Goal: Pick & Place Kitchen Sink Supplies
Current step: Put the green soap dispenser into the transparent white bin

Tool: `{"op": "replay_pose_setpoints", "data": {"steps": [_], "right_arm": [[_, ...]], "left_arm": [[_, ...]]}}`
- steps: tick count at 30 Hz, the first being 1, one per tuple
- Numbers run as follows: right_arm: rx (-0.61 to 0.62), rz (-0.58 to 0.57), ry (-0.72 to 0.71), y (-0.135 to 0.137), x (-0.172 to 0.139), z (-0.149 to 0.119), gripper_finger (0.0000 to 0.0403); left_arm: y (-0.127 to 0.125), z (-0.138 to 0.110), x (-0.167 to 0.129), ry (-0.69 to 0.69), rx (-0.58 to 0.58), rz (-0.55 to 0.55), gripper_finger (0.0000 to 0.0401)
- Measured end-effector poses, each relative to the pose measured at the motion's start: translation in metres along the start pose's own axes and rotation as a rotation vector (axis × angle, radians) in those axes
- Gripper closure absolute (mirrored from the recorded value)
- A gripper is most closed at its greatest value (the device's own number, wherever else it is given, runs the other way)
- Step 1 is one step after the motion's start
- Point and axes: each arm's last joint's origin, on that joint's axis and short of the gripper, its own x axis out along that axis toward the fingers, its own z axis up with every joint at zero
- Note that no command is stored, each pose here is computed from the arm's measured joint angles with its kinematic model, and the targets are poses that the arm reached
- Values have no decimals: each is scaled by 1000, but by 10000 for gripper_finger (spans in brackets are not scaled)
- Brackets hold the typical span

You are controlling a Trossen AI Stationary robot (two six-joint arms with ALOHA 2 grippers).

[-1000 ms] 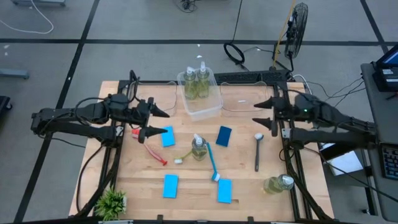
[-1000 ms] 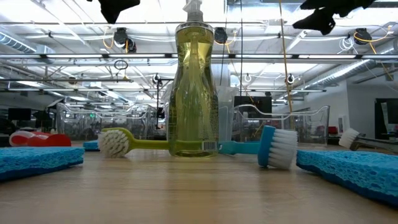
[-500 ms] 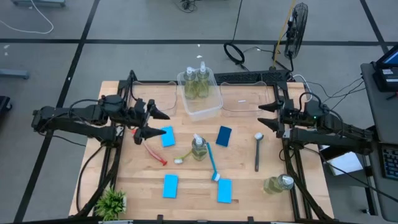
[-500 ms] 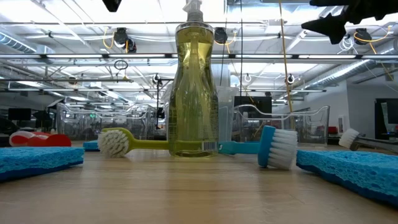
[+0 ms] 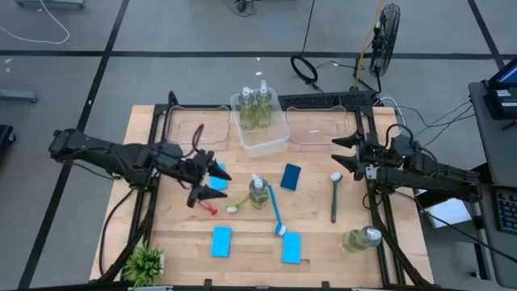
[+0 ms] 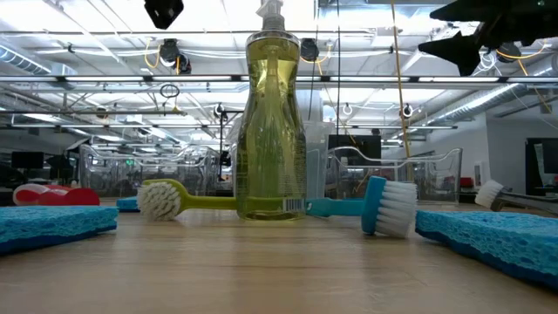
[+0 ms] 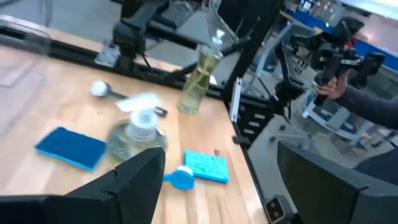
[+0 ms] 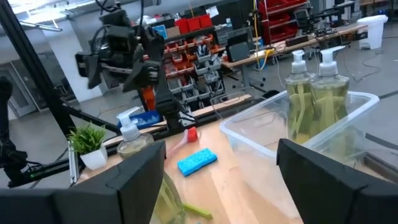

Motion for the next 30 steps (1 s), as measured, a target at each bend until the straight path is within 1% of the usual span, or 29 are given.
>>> {"op": "replay_pose_setpoints", "data": {"steps": [3, 5, 10, 15, 21, 27, 30], "right_arm": [[14, -21, 3, -1, 1, -3, 108], [14, -22, 8, -2, 1, -4, 108], [8, -19, -1, -2, 1, -3, 108], [-10, -7, -29, -1, 1, -1, 108], [-13, -4, -32, -1, 1, 0, 108], [-14, -2, -31, 0, 1, 0, 108], [-14, -1, -30, 0, 1, 0, 108]], "left_arm": [[-7, -1, 13, 40, 29, -22, 96], [-10, -2, 21, 62, 45, -18, 93], [-11, -10, 40, 156, 44, 30, 83], [-8, -19, 54, 191, 52, 98, 73], [-1, -30, 67, 218, 55, 202, 80], [3, -38, 76, 251, 48, 225, 91], [3, -39, 77, 255, 20, 231, 88]]}}
